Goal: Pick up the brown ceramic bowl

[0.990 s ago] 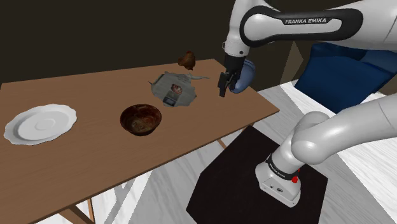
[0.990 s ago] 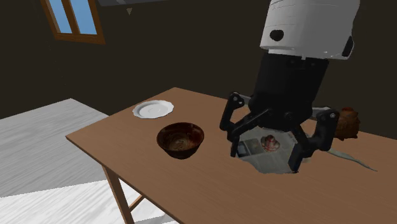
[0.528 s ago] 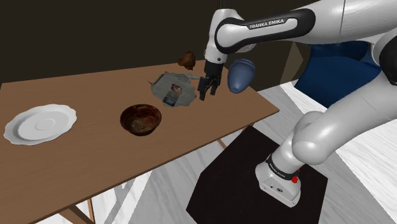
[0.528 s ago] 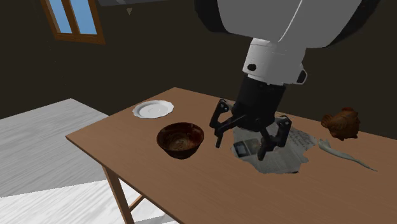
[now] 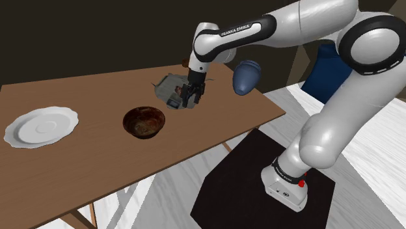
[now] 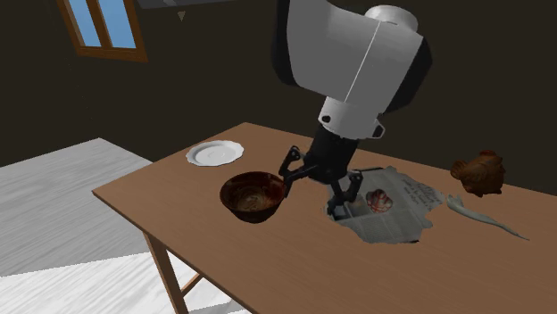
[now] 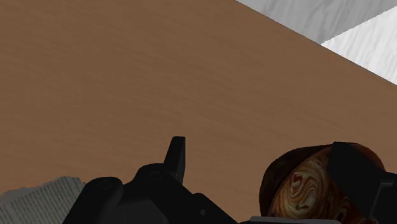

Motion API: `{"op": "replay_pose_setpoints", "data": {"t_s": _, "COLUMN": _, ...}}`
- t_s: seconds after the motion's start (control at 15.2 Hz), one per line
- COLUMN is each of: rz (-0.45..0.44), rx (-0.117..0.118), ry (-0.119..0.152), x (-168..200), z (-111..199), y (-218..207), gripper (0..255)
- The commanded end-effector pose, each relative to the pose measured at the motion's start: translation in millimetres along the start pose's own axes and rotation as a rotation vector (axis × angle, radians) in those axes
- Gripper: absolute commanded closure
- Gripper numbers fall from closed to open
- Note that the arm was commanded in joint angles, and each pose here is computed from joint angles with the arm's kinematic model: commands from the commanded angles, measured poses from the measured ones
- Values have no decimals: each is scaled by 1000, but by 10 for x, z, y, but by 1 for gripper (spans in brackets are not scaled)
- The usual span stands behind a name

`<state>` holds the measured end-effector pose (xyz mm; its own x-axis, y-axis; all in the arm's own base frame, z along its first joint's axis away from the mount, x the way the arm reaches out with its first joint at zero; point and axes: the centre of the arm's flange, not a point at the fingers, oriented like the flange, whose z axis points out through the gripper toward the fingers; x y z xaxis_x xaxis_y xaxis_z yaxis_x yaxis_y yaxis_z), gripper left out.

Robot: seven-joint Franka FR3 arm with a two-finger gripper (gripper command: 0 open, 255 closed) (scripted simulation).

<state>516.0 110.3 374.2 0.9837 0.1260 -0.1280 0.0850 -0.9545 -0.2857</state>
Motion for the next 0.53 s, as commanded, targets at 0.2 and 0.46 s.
{"op": "replay_pose_setpoints", "data": {"t_s": 0.2, "rz": -14, "rx": 69, "ry": 8, "x": 534, "z": 318, "y": -119, "gripper": 0}}
{"op": "replay_pose_setpoints", "data": {"t_s": 0.46, "rz": -26, "rx": 124, "ry": 13, "x": 953, "z": 564, "y": -235, "gripper": 0}}
